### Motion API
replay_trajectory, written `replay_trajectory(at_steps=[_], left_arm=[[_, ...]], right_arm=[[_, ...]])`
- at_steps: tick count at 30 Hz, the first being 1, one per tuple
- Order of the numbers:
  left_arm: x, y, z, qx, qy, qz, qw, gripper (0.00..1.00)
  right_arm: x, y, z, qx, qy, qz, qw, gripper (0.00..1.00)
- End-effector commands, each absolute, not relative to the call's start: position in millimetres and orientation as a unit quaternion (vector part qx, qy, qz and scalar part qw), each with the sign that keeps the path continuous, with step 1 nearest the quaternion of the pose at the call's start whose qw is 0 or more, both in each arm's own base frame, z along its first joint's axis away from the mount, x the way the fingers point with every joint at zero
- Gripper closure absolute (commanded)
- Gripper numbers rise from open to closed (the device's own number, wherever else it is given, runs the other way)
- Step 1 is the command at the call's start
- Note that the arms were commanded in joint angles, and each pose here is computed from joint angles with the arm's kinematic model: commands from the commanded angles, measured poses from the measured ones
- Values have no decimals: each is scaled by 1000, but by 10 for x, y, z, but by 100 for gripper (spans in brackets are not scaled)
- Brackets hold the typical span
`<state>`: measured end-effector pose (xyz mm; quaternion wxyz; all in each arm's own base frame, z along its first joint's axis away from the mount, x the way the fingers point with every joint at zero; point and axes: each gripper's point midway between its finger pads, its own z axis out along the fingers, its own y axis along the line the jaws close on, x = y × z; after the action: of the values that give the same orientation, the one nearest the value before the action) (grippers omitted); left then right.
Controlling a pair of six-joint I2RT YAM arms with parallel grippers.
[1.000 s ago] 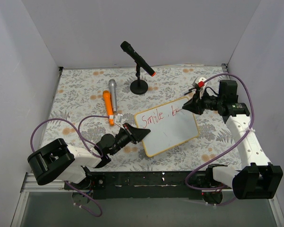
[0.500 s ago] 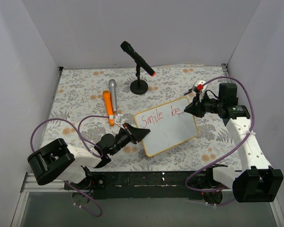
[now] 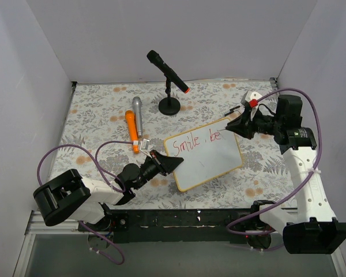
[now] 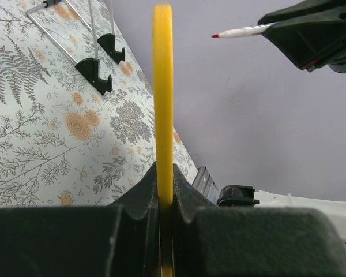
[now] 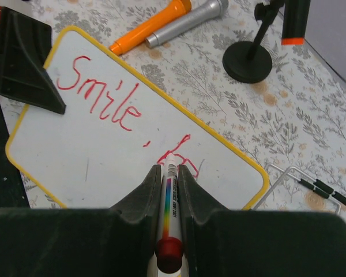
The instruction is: Write a sentence on the whiteboard
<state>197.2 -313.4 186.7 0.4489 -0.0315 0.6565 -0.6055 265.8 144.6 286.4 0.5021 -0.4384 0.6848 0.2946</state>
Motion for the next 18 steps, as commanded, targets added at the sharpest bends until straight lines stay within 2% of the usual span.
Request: replay_trajectory(at_steps=[1,13,18], left_arm=[[1755,-2813,3336,-34,416,-735,534,100],[1778,-2876,3585,-17,405,-731,549,100],[1770,-2857,3611,-17,405,-729,551,100]], right_arm=[[2364,1572,3121,-465,637,337,515,99],[1854,1734,3233,-510,559,414,507,99],[1833,1763,3174,-516,549,427,500,99]])
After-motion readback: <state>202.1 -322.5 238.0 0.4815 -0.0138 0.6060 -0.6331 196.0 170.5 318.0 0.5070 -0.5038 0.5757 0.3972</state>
